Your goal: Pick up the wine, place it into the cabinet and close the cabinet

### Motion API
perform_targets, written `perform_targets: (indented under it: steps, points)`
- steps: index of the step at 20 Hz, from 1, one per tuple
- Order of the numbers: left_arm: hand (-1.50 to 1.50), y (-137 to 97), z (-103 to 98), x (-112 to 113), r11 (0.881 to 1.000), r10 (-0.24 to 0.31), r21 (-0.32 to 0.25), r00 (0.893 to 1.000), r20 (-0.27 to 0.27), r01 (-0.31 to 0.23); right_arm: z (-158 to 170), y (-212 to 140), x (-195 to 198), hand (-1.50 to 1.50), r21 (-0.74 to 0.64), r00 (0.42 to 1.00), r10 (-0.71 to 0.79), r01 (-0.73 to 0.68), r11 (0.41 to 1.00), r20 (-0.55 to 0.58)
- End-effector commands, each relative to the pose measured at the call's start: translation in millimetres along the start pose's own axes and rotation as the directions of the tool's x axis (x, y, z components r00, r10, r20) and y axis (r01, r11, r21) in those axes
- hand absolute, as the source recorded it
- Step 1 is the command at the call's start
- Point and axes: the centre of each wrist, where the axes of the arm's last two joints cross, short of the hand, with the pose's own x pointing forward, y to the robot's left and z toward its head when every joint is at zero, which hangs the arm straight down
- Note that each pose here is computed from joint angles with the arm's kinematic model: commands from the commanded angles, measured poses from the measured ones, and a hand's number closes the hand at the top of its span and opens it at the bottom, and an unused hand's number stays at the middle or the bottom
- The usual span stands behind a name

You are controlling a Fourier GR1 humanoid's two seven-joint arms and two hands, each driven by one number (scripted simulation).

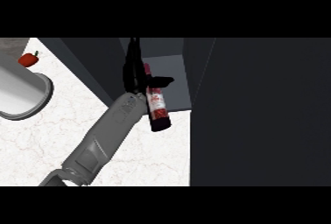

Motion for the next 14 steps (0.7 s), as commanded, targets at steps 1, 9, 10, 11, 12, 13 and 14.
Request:
perform_targets:
  steps: [1, 9, 10, 11, 12, 13, 14]
  points:
    - [-1.5, 1, 0, 8, 0.994, 0.09, 0.056, 0.995, 0.035, -0.092, 0, 4, 19, -1.5, 0.04, 1.0, 0.001, -0.002, 0.999, 0.029]
    - [-1.5, 10, 4, 1, 0.951, 0.298, 0.068, 0.953, 0.053, -0.301, 4, 8, 24, -1.5, -0.034, 0.999, -0.004, 0.006, 0.999, 0.035]
    - [-1.5, 11, 10, 5, 0.932, 0.357, 0.044, 0.933, 0.05, -0.359, 5, 10, 28, -1.5, -0.02, 1.0, -0.021, 0.022, 1.0, 0.016]
    - [-1.5, 12, 5, 7, 0.925, 0.377, 0.028, 0.924, 0.055, -0.379, 9, 10, 27, -1.5, -0.032, 1.0, 0.013, -0.012, 0.999, 0.026]
    - [-1.5, 11, 3, 4, 0.923, 0.38, 0.043, 0.923, 0.058, -0.383, 8, 13, 33, -1.5, -0.007, 1.0, 0.001, 0.0, 1.0, 0.019]
    - [-1.5, 8, 14, 7, 0.925, 0.377, 0.027, 0.922, 0.086, -0.38, 7, 14, 41, -1.5, -0.033, 1.0, 0.0, 0.001, 0.999, 0.03]
    - [-1.5, 7, 11, 16, 0.912, 0.409, 0.018, 0.912, 0.036, -0.41, 12, 18, 24, -1.5, -0.026, 1.0, 0.003, -0.002, 1.0, 0.019]
